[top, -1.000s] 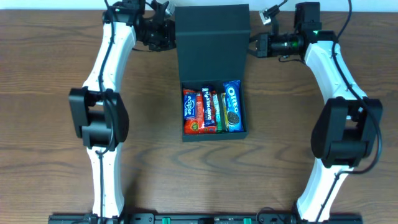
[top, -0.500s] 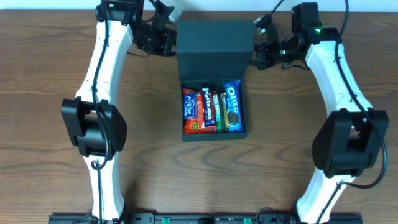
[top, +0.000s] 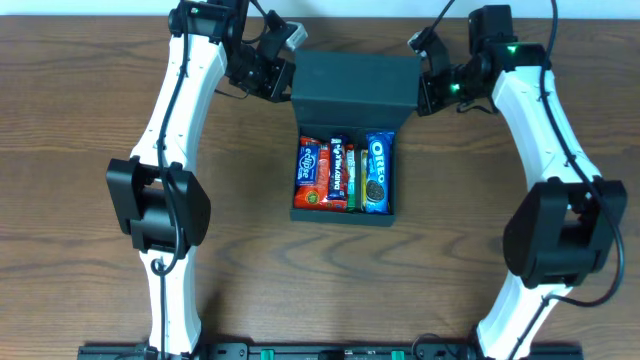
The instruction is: Pack container
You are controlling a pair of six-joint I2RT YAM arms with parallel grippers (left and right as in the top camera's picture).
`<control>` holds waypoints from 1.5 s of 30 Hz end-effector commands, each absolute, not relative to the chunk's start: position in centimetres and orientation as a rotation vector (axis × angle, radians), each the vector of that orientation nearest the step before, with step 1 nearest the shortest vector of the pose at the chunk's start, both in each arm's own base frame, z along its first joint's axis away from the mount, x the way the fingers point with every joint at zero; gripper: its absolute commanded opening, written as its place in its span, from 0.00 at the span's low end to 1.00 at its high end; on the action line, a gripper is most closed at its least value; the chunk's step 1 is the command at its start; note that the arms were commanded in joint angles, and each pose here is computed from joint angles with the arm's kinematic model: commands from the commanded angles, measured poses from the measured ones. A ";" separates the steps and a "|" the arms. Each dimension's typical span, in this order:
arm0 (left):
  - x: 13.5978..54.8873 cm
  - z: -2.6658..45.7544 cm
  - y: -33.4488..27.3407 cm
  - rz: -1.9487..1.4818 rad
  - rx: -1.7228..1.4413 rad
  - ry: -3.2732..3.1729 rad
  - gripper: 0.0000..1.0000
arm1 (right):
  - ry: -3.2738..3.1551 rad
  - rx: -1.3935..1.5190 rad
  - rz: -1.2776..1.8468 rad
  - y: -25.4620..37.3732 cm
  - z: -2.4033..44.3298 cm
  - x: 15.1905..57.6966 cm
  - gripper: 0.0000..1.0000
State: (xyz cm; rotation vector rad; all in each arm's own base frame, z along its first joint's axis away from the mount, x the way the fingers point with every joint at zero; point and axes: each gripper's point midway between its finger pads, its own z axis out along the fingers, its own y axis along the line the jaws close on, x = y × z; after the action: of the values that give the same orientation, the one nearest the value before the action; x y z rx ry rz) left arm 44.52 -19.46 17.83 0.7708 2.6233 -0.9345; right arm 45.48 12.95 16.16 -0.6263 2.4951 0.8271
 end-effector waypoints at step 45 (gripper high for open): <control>43.0 29.6 -11.8 -0.351 0.527 2.496 0.06 | 2.125 -0.598 0.518 11.6 28.3 48.8 0.01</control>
State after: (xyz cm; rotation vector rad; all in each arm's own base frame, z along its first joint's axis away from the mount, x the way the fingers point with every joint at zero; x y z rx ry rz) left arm 44.71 -12.34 23.92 0.5513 2.6258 -0.3740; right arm 49.16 9.41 22.52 -0.5294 2.3185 0.4627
